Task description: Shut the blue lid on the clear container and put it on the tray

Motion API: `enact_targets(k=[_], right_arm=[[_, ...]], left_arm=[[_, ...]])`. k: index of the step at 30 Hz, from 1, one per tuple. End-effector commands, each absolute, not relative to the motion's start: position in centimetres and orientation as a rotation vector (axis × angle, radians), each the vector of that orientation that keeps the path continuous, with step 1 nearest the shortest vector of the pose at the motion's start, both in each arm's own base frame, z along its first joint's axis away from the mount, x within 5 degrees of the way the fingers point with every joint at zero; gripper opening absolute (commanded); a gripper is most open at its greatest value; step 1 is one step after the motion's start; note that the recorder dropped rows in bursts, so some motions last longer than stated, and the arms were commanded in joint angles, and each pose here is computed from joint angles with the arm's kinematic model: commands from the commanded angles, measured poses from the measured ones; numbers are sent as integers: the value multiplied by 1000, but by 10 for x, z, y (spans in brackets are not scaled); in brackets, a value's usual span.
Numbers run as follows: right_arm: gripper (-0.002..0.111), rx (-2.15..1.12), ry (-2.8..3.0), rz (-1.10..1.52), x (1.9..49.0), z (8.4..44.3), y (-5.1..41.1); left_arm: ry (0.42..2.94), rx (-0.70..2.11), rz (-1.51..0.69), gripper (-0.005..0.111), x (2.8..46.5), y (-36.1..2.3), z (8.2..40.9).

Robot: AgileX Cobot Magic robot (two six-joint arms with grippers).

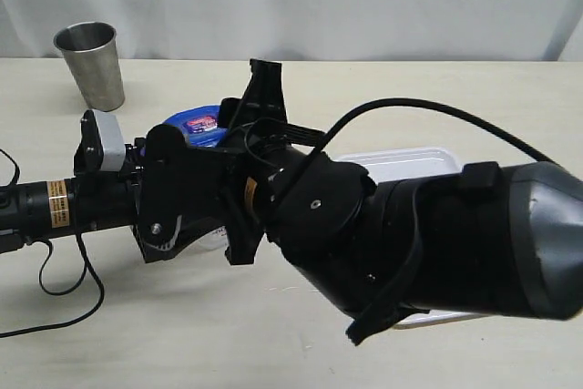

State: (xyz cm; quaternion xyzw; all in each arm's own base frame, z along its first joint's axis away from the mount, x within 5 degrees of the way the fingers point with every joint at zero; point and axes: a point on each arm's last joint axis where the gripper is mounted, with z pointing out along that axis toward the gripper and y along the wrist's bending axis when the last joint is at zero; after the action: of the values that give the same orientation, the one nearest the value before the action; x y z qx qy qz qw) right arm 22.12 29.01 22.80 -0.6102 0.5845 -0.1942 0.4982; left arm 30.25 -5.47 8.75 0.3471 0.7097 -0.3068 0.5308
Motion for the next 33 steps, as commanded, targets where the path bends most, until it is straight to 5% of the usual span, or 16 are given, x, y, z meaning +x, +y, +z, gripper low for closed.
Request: enact_targets(k=[1, 5, 14, 33], right_arm=[[54, -1516, 1390, -401, 219, 230, 294], [51, -1486, 1397, -449, 222, 232, 292], [4, -1473, 1397, -477, 224, 234, 290], [4, -1547, 1310, -461, 204, 234, 304]], left_arm=[[1681, 817, -732, 104, 305, -53, 89], [1681, 817, -732, 104, 305, -53, 89], [1681, 817, -732, 104, 305, -53, 89], [1681, 817, -732, 104, 305, -53, 89]])
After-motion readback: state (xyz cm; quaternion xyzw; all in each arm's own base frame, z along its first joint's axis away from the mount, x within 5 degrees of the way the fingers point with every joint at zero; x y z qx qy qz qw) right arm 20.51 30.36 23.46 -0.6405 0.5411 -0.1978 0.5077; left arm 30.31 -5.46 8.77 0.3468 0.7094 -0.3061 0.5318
